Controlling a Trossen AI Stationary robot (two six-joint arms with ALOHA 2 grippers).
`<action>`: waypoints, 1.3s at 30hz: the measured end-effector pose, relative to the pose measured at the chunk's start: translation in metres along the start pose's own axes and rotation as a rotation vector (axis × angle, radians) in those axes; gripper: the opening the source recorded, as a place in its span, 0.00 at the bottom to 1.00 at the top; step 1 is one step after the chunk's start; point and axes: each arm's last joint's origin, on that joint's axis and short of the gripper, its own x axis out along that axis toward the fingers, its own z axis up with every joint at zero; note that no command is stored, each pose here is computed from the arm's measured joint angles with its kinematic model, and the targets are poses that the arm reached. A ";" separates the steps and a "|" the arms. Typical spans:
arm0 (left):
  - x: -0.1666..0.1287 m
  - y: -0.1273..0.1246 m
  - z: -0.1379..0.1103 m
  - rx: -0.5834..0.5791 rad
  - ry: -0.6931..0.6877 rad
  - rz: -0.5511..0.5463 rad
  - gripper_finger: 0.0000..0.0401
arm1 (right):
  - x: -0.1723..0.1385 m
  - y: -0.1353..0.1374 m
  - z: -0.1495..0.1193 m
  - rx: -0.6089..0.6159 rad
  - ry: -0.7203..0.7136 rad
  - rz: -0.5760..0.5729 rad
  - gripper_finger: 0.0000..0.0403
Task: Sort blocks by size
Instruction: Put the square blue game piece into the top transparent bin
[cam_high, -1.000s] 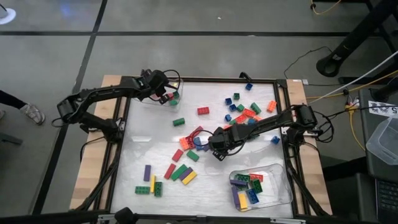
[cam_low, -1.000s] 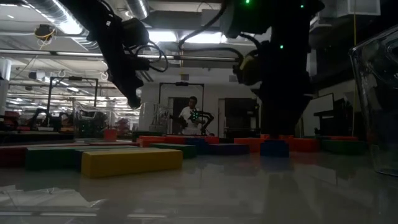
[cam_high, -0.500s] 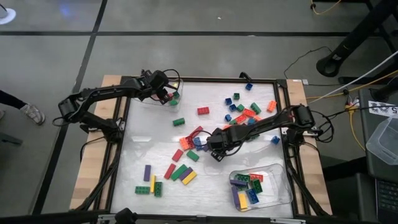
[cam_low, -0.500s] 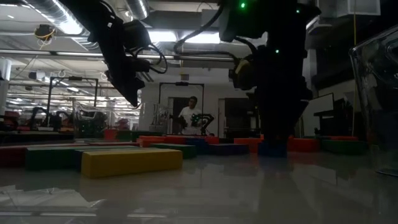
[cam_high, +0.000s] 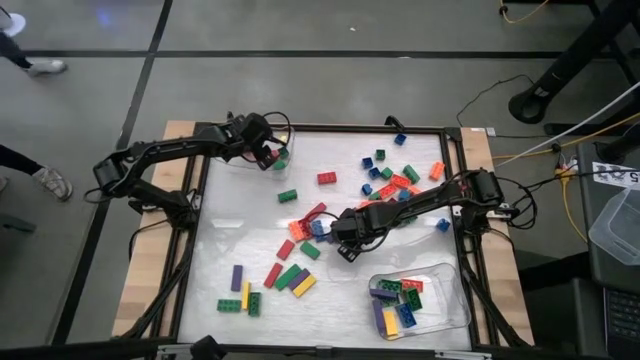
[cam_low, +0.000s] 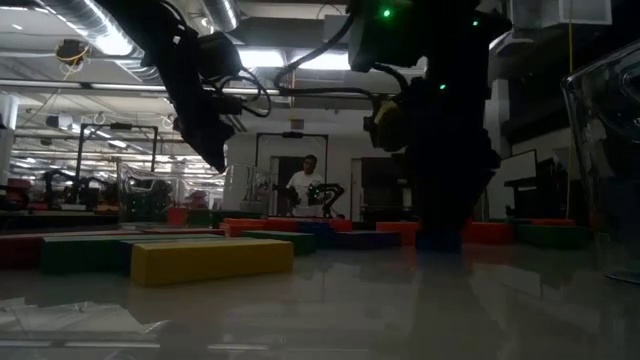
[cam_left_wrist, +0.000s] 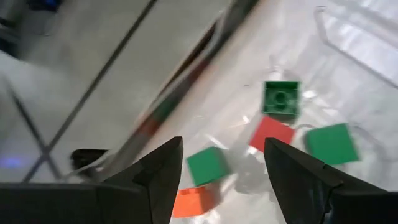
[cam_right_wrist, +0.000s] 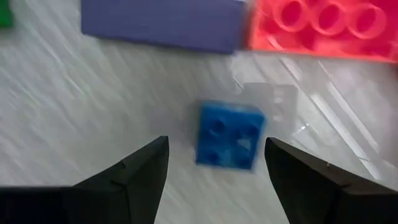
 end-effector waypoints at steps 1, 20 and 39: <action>-0.001 0.000 -0.001 0.001 0.000 -0.022 0.53 | 0.001 0.000 0.000 0.000 0.001 -0.003 0.65; -0.101 -0.023 -0.052 0.092 0.139 -0.611 0.53 | -0.018 0.021 0.024 -0.120 -0.077 0.134 0.33; -0.153 -0.072 -0.082 0.184 0.224 -0.837 0.53 | -0.031 -0.015 0.177 -0.225 -0.962 0.292 0.35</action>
